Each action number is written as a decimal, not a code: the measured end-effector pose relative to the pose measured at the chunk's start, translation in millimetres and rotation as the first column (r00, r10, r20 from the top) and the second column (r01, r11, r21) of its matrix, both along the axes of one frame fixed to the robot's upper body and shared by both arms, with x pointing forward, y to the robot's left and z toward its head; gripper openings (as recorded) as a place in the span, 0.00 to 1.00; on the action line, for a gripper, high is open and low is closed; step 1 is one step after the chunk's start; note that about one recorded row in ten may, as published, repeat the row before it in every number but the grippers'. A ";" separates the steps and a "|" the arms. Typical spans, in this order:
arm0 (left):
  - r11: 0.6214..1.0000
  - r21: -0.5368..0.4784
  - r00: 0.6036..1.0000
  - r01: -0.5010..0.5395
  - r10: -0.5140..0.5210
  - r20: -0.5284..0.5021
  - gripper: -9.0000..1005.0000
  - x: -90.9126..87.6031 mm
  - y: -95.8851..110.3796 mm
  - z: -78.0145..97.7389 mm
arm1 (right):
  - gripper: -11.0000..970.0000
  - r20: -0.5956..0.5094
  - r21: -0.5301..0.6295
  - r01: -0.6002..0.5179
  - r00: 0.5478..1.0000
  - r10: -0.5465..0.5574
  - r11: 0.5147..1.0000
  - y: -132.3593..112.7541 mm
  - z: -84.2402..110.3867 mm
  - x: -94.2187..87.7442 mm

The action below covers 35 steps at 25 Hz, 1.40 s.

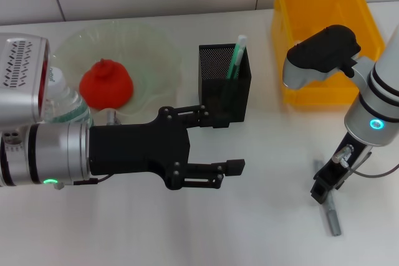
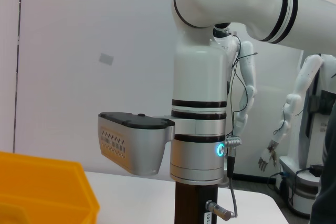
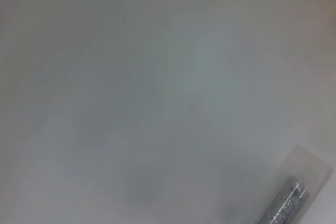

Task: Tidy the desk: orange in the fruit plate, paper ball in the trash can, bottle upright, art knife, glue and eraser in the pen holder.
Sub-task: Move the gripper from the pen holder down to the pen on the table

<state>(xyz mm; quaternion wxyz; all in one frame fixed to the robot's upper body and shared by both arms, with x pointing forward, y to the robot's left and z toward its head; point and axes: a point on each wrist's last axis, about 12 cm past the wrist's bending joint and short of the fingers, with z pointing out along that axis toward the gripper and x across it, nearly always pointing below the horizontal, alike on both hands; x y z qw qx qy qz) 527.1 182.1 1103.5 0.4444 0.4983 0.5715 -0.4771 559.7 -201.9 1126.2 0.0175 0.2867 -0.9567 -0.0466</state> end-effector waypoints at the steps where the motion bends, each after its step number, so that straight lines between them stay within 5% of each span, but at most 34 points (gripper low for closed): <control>1: 1.000 0.000 1.000 0.000 0.000 0.000 0.79 0.0 0.0 0.0 | 0.49 0.001 0.000 -0.001 1.000 0.001 1.000 0.2 0.3 0.2; 8: 1.000 0.000 1.000 -0.001 0.001 -0.001 0.79 -0.3 0.3 -0.3 | 0.36 0.006 -0.002 -0.001 1.000 0.001 1.000 0.2 1.0 0.6; 19: 1.000 0.000 1.000 0.001 -0.001 0.001 0.79 0.2 -0.3 0.2 | 0.34 0.005 -0.002 -0.001 1.000 0.001 1.000 0.0 0.5 0.5; 23: 1.000 0.000 1.000 0.002 -0.002 0.002 0.79 0.3 -0.4 0.3 | 0.23 0.003 -0.003 -0.002 1.000 0.002 1.000 -0.1 0.3 0.5; 35: 1.000 0.000 1.000 0.002 -0.002 0.004 0.79 0.3 -0.4 0.3 | 0.14 -0.002 -0.006 -0.013 1.000 0.013 1.000 1.2 -0.7 -0.4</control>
